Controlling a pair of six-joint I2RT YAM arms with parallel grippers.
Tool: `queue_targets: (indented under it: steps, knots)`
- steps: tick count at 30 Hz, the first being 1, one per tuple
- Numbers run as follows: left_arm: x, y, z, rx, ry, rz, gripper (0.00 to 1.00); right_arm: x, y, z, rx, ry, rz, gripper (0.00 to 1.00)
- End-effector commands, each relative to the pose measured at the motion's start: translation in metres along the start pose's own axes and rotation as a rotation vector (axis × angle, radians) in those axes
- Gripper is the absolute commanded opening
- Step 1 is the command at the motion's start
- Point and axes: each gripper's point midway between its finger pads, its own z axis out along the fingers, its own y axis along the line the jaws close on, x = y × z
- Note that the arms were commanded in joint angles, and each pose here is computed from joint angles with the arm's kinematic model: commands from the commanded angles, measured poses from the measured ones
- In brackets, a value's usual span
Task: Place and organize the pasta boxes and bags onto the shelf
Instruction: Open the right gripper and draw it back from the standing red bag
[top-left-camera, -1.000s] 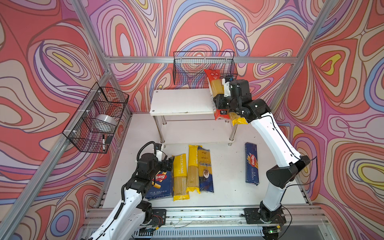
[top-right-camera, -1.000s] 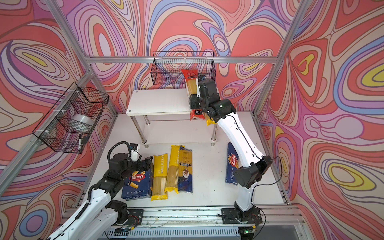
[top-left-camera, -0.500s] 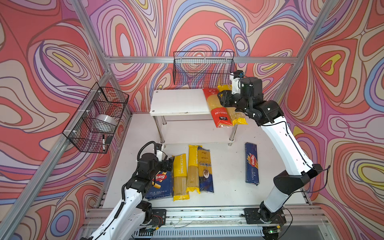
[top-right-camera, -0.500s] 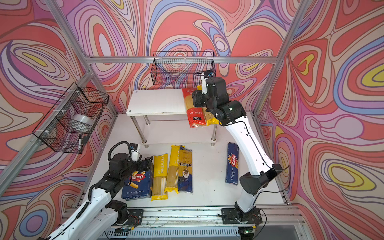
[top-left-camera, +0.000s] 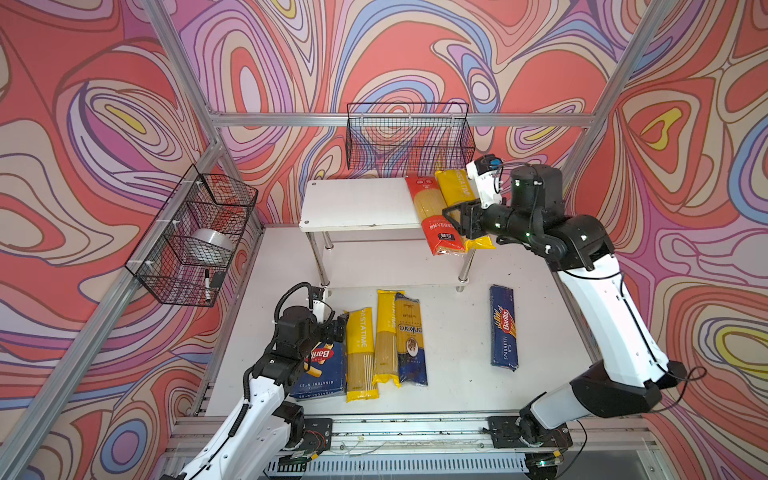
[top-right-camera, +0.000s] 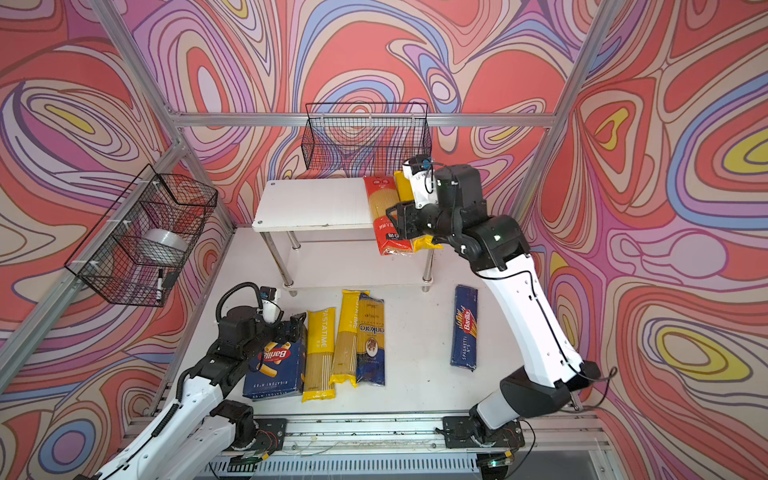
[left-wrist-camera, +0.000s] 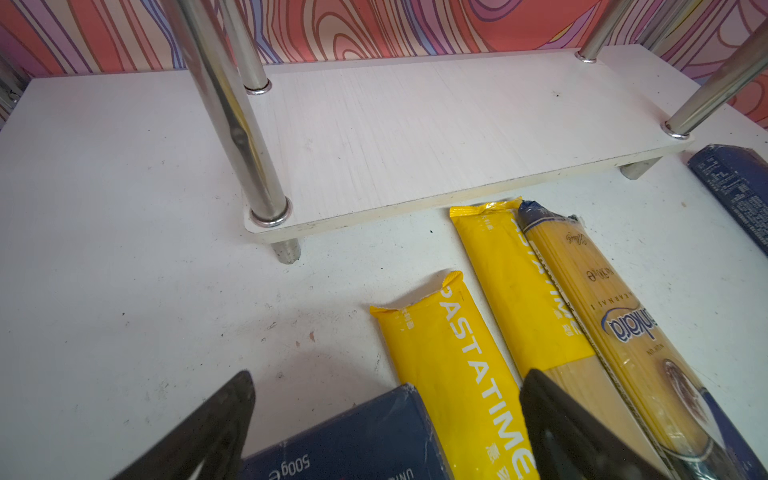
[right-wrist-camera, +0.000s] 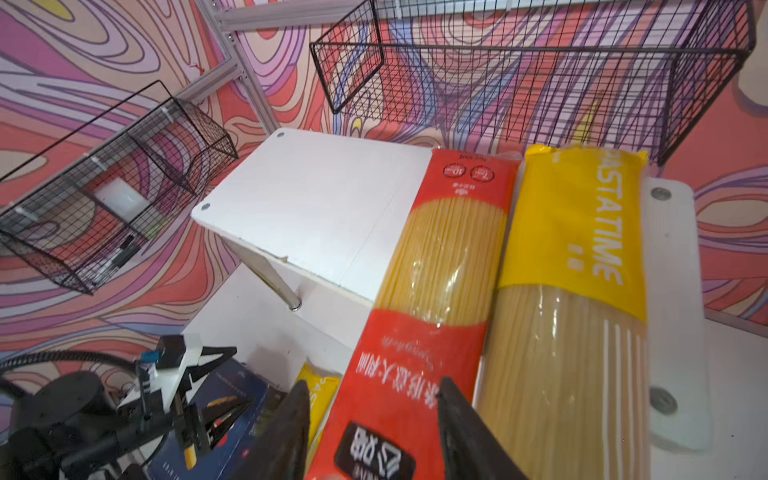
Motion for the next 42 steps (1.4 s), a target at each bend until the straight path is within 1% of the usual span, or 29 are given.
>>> queue_targets:
  steps: [1,2,7,10,13,15,22,32,42]
  knots:
    - [0.003,-0.001,-0.001,0.004,0.005,0.005,1.00,0.026,0.016,-0.023,-0.079,0.067,-0.065,0.45]
    - [0.003,0.000,-0.001,0.003,0.004,0.005,1.00,0.031,0.022,-0.028,-0.114,0.077,-0.068,0.43]
    - [0.003,-0.001,0.001,0.008,0.012,0.007,1.00,0.057,0.039,-0.037,-0.215,0.136,-0.049,0.43]
    - [0.004,-0.001,0.001,0.009,0.013,0.006,1.00,0.069,0.039,-0.033,-0.223,0.164,-0.050,0.43]
    - [0.003,-0.001,0.000,0.005,0.010,0.005,1.00,0.074,0.040,-0.027,-0.232,0.156,-0.057,0.43]
    - [0.004,0.000,0.000,0.002,0.009,0.004,1.00,0.077,0.043,-0.023,-0.252,0.154,-0.058,0.40]
    - [0.003,0.000,0.000,0.001,0.010,0.003,1.00,0.087,0.049,-0.008,-0.296,0.184,-0.067,0.39]
    - [0.004,0.000,-0.001,0.001,0.006,0.004,1.00,0.087,0.041,0.009,-0.263,0.162,-0.073,0.40]
    - [0.003,0.000,-0.001,0.000,0.004,0.004,1.00,0.087,0.039,0.031,-0.270,0.145,-0.073,0.40]
